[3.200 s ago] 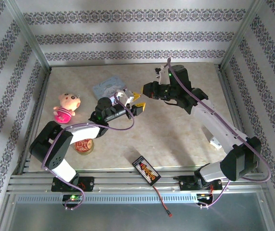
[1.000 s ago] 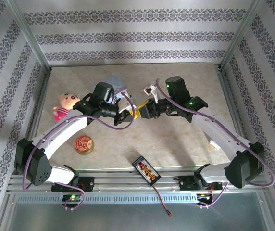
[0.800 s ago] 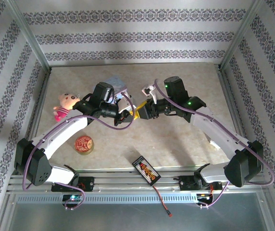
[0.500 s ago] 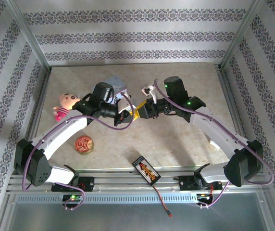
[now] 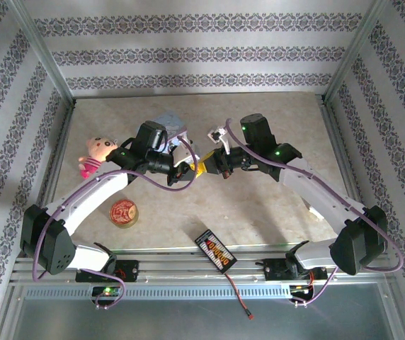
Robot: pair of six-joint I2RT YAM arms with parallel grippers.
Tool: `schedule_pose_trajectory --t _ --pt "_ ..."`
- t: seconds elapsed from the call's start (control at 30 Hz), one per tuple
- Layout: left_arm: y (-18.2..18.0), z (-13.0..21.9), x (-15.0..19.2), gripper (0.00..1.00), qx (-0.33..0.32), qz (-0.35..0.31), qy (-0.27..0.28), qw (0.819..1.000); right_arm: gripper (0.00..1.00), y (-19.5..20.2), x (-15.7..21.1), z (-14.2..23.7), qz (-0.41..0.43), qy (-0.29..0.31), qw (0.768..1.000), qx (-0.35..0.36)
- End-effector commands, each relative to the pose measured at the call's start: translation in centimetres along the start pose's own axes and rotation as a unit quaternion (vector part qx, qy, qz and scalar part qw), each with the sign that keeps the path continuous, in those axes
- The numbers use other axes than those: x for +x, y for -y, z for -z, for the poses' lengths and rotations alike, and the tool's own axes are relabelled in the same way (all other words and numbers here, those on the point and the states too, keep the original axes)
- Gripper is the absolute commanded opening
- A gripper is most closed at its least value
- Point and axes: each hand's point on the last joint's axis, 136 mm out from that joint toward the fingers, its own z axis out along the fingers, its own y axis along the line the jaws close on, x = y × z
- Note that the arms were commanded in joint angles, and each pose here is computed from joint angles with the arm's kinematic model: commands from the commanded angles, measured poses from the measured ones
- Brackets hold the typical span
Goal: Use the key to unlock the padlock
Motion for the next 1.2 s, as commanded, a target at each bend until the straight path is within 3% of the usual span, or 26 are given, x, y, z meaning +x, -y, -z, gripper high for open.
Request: schedule_pose_trajectory --t 0.0,0.1,0.27,0.43,0.63,0.83,1.17 --pt "0.7 1.3 -1.2 0.02 -0.003 -0.009 0.022 1.000 0.00 0.8 0.6 0.2 -0.002 0.003 1.000 0.024" --pt "0.5 2.0 -1.7 0.33 -0.018 0.012 0.043 0.999 0.00 2.5 0.0 0.9 -0.011 0.034 0.997 0.068" --pt "-1.7 4.0 -3.0 0.57 -0.080 0.076 0.128 0.986 0.00 5.5 -2.2 3.3 -0.090 0.147 0.980 0.097" --pt "-5.2 5.6 -4.4 0.60 -0.154 0.190 0.222 0.944 0.00 6.6 -3.6 5.0 -0.152 0.242 0.956 0.061" --pt "-8.1 5.3 -4.9 0.52 -0.144 0.329 0.305 0.882 0.00 6.8 -5.0 5.1 -0.186 0.272 0.943 0.039" --pt "-7.7 5.1 -7.1 0.52 -0.081 0.333 0.341 0.875 0.00 5.8 -6.9 5.0 -0.191 0.300 0.934 -0.004" --pt "-7.1 4.9 -8.2 0.46 -0.058 0.312 0.337 0.886 0.00 5.2 -7.9 4.7 -0.202 0.315 0.926 -0.047"
